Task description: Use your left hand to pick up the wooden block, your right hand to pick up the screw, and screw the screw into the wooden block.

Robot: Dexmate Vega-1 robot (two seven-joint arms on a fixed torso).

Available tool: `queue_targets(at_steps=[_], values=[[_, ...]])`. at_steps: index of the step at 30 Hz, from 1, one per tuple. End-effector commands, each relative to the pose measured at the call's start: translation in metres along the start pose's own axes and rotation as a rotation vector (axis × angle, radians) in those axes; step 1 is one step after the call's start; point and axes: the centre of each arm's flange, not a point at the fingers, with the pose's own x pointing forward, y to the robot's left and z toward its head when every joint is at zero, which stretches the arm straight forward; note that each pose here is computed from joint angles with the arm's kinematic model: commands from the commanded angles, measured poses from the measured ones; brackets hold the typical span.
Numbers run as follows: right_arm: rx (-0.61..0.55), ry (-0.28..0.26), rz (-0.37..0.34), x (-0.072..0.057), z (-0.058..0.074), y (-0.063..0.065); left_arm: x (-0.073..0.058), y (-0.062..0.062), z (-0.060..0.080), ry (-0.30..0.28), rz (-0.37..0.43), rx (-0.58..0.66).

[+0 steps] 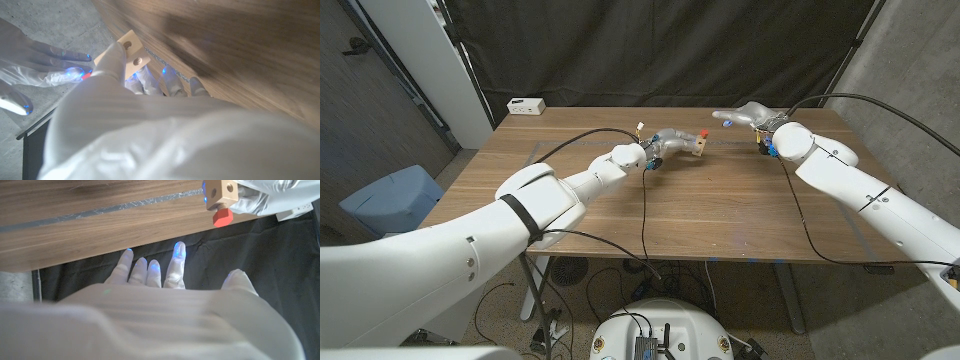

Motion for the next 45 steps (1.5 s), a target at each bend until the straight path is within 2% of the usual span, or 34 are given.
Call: queue_targets(at_steps=[1,14,19,45], values=[[0.190,-0.005,-0.053,-0.006,-0.017,0.007,0.006,0.001,0.005,0.026,0.024,-0.016],[0.394,-0.030,-0.104,-0.010,-0.032,0.015,0.012,-0.004,0.013,0.045,0.037,-0.034],[0.500,-0.048,-0.121,-0.010,-0.039,0.022,0.013,-0.007,0.016,0.024,0.034,-0.041],[0.806,-0.101,-0.141,-0.008,-0.057,0.046,0.007,-0.009,0.021,-0.066,0.040,-0.084]])
